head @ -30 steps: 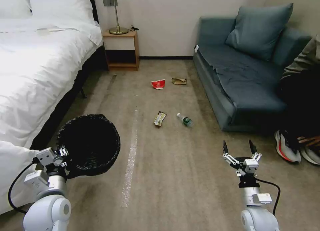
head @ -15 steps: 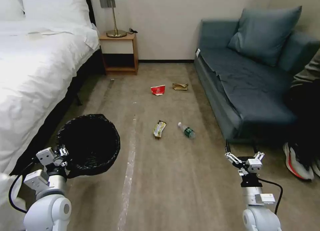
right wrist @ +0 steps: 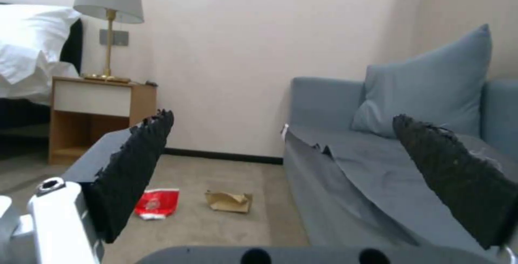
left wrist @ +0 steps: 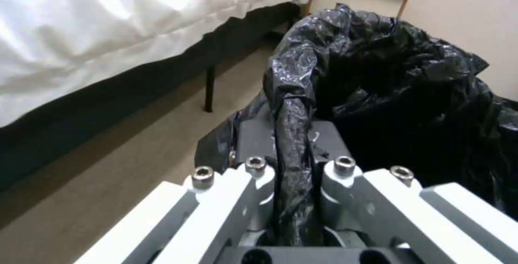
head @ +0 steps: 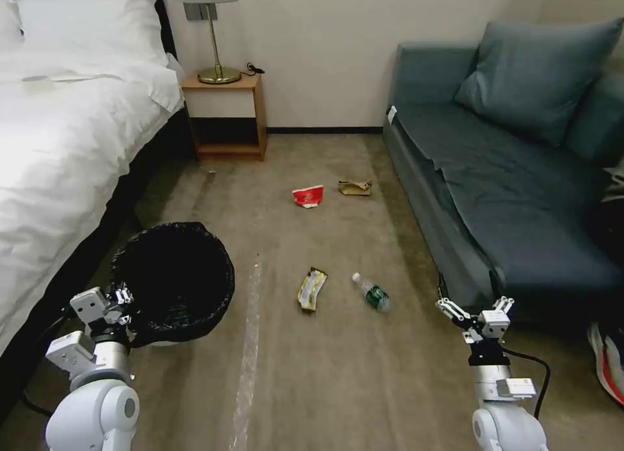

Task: Pick up the trash bin, then pick up the garbage on the floor and place it into the trash bin.

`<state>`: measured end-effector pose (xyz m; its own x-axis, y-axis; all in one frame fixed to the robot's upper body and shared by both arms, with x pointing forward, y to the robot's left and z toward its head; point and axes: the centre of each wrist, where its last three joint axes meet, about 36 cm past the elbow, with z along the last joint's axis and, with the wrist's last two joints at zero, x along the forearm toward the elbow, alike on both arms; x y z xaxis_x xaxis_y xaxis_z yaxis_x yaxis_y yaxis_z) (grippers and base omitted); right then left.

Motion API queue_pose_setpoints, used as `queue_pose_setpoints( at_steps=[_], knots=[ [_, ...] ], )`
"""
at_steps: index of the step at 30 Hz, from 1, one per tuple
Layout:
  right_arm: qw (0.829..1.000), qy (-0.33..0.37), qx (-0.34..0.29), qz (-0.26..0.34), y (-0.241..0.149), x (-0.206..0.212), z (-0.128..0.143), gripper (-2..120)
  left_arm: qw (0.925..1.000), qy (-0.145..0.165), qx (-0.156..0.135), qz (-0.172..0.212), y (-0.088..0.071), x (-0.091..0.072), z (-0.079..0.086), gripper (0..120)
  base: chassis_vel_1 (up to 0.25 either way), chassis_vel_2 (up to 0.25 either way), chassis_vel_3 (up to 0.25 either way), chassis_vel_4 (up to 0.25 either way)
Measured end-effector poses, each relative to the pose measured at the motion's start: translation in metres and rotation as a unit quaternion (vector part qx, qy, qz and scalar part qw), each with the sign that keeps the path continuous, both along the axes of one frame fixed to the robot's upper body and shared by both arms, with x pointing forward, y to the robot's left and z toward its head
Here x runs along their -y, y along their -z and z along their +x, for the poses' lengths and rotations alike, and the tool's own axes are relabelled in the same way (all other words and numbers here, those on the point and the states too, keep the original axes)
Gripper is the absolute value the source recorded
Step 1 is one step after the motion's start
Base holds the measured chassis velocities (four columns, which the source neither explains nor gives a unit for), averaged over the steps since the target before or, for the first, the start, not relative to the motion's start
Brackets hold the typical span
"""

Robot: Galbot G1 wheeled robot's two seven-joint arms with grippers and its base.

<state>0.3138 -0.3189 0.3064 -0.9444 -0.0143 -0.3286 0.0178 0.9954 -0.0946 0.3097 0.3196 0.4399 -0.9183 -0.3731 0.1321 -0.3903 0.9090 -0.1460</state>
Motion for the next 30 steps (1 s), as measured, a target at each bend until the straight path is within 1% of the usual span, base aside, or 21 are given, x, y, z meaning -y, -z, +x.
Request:
queue_pose_setpoints(
  at_steps=[7,11,16,19,23,25,27,28,29,30],
  knots=[
    [1.0,0.001,0.002,-0.002,-0.003,0.003,0.001,100,1.0,0.0,0.002,0.0,-0.001,-0.001,0.001,6,-0.205,0.22,0.213,-0.212],
    [1.0,-0.001,0.004,-0.004,0.001,0.006,0.001,100,1.0,-0.001,-0.001,-0.002,0.002,-0.001,0.001,6,-0.225,0.222,0.224,-0.222],
    [1.0,-0.008,0.008,-0.003,0.009,0.006,0.002,100,1.0,-0.002,-0.004,-0.003,0.006,-0.002,0.002,6,-0.183,0.21,0.154,-0.179],
    [1.0,-0.011,0.004,-0.003,0.014,0.007,0.003,100,1.0,-0.002,-0.005,-0.003,0.007,-0.002,0.003,6,-0.067,0.071,0.09,-0.045],
    [1.0,-0.016,0.001,-0.003,0.021,0.007,0.006,100,1.0,-0.003,-0.006,-0.003,0.008,-0.002,0.003,6,0.0,0.0,0.0,0.0],
    [1.0,-0.027,-0.009,-0.013,0.031,0.007,0.015,100,1.0,-0.002,-0.009,0.0,0.011,-0.002,0.003,5,0.0,0.0,0.0,0.0],
    [0.999,-0.028,-0.013,-0.018,0.034,0.007,0.018,100,1.0,-0.001,-0.009,0.001,0.011,-0.002,0.003,5,0.0,0.0,0.0,0.0],
    [0.999,-0.031,-0.024,-0.025,0.043,0.008,0.027,100,0.9999,0.002,-0.011,0.004,0.012,-0.002,0.003,5,0.0,0.0,0.0,0.0],
    [0.999,-0.031,-0.024,-0.025,0.043,0.008,0.027,100,0.9999,0.002,-0.011,0.004,0.012,-0.002,0.003,5,0.0,0.0,0.0,0.0],
    [0.998,-0.032,-0.033,-0.032,0.049,0.009,0.034,100,0.9999,0.004,-0.012,0.006,0.013,-0.001,0.004,5,0.0,0.0,0.0,0.0]
  ],
)
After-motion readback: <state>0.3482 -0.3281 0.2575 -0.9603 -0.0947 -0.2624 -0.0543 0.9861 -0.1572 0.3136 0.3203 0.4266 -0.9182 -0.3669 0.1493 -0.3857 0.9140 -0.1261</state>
